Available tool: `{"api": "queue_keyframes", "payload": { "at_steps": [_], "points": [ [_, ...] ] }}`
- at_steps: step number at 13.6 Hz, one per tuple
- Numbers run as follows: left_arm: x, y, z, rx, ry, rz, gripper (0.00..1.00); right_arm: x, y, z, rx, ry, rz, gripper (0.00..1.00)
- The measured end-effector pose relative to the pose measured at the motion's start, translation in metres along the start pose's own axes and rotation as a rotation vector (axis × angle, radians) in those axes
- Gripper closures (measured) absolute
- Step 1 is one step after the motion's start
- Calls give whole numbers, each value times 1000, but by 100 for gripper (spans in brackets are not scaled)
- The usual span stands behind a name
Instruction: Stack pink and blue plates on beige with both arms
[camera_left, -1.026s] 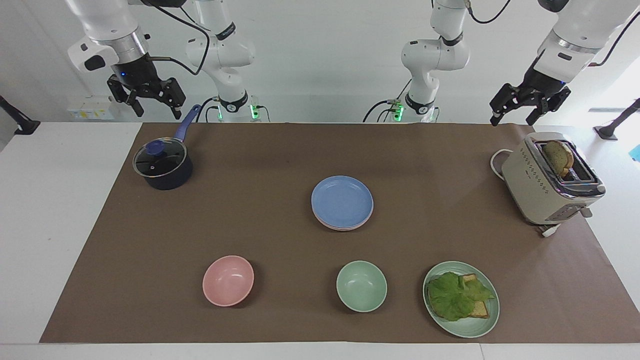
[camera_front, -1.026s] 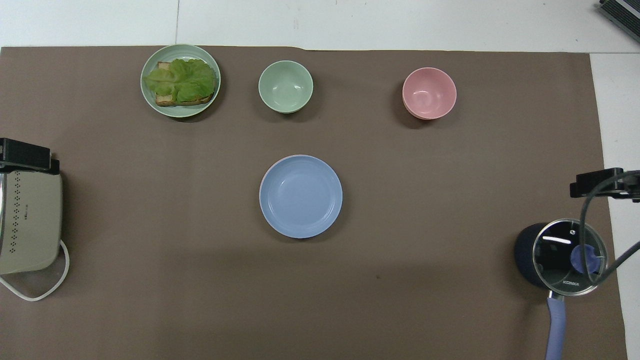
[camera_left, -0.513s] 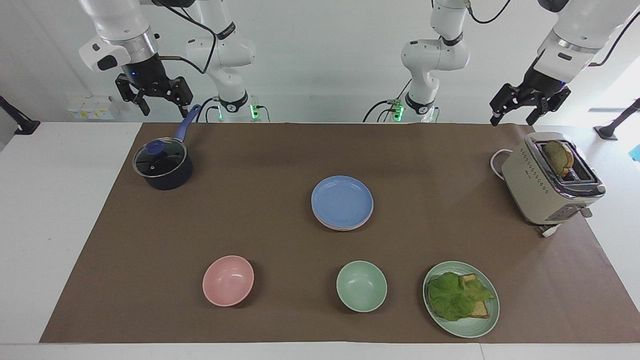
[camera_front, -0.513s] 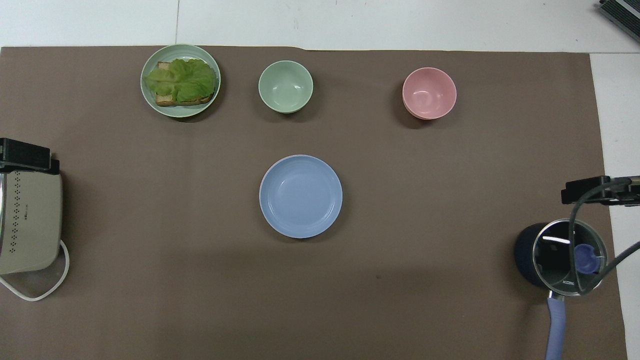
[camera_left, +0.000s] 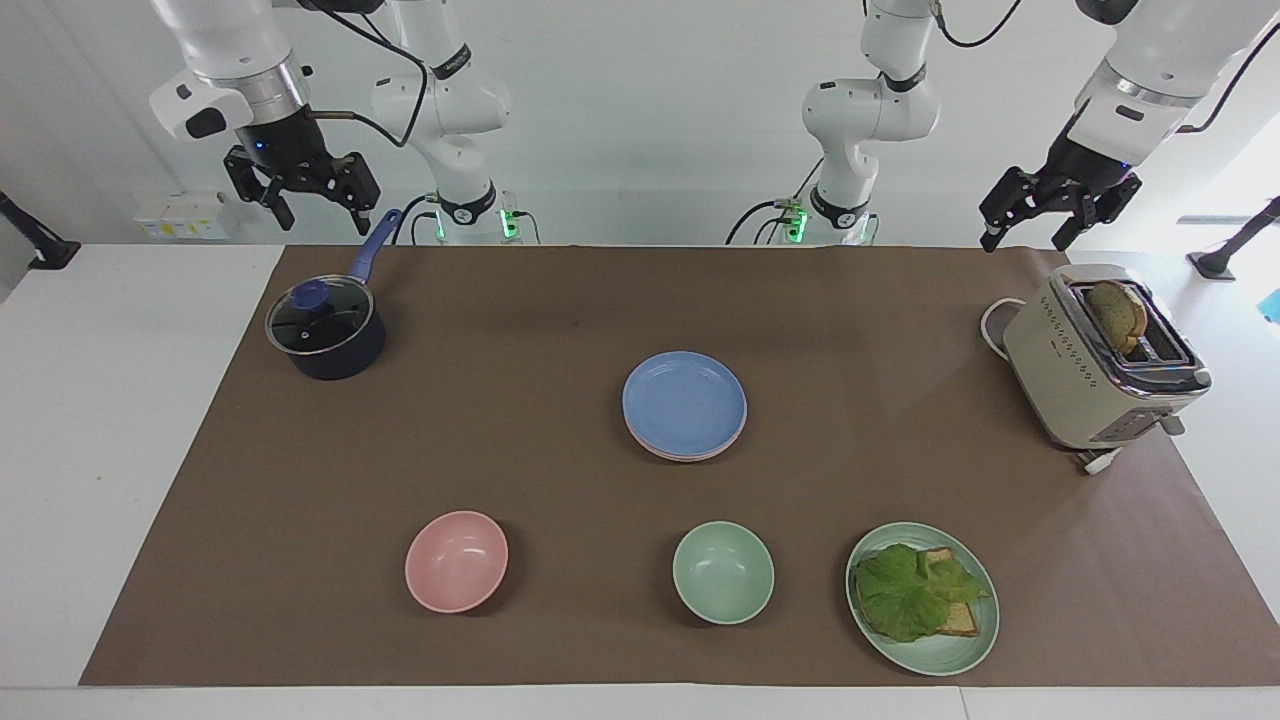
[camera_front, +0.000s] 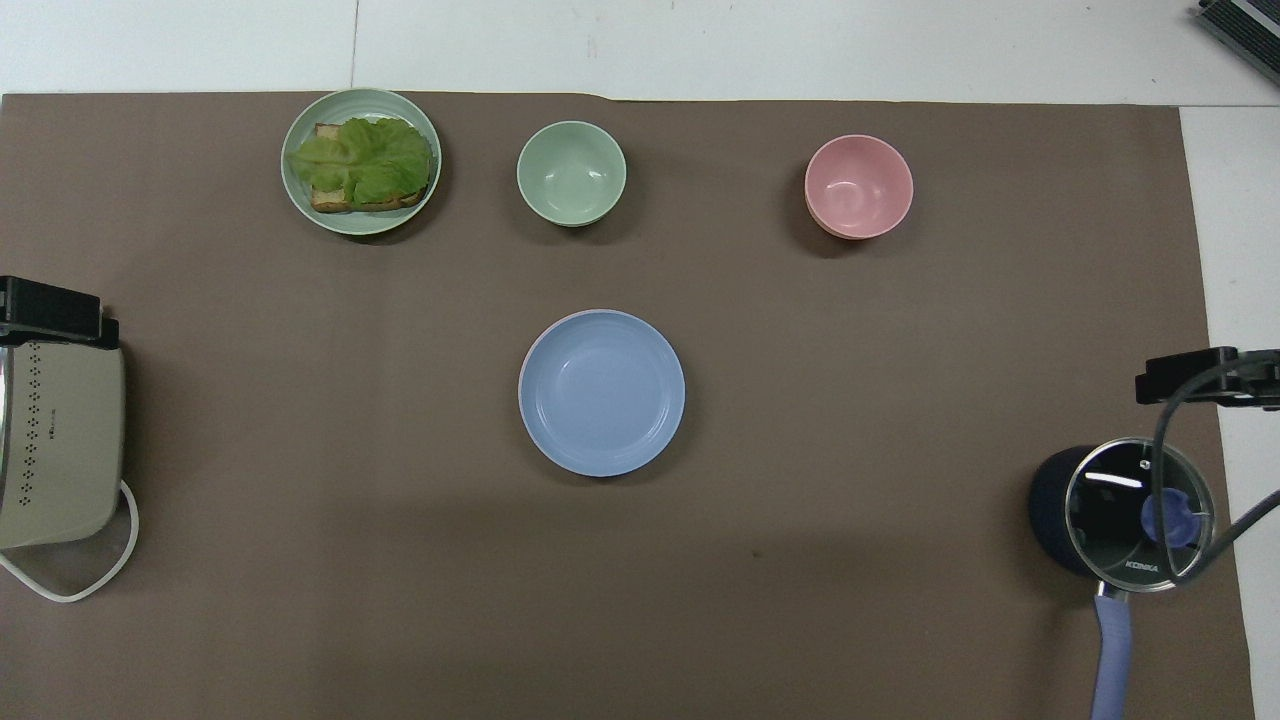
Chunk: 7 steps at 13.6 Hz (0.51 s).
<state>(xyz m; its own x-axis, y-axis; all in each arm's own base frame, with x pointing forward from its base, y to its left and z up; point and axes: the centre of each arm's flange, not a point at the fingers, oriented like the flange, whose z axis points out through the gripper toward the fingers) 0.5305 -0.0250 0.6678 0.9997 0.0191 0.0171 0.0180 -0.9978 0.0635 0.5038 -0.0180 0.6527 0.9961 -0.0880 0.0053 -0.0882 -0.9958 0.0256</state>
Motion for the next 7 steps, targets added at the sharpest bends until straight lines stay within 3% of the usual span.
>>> {"api": "queue_keyframes", "payload": {
  "at_steps": [7],
  "points": [
    [0,0,0,0,0,0,0,4,1,-3,0,7,3,0]
  ]
}}
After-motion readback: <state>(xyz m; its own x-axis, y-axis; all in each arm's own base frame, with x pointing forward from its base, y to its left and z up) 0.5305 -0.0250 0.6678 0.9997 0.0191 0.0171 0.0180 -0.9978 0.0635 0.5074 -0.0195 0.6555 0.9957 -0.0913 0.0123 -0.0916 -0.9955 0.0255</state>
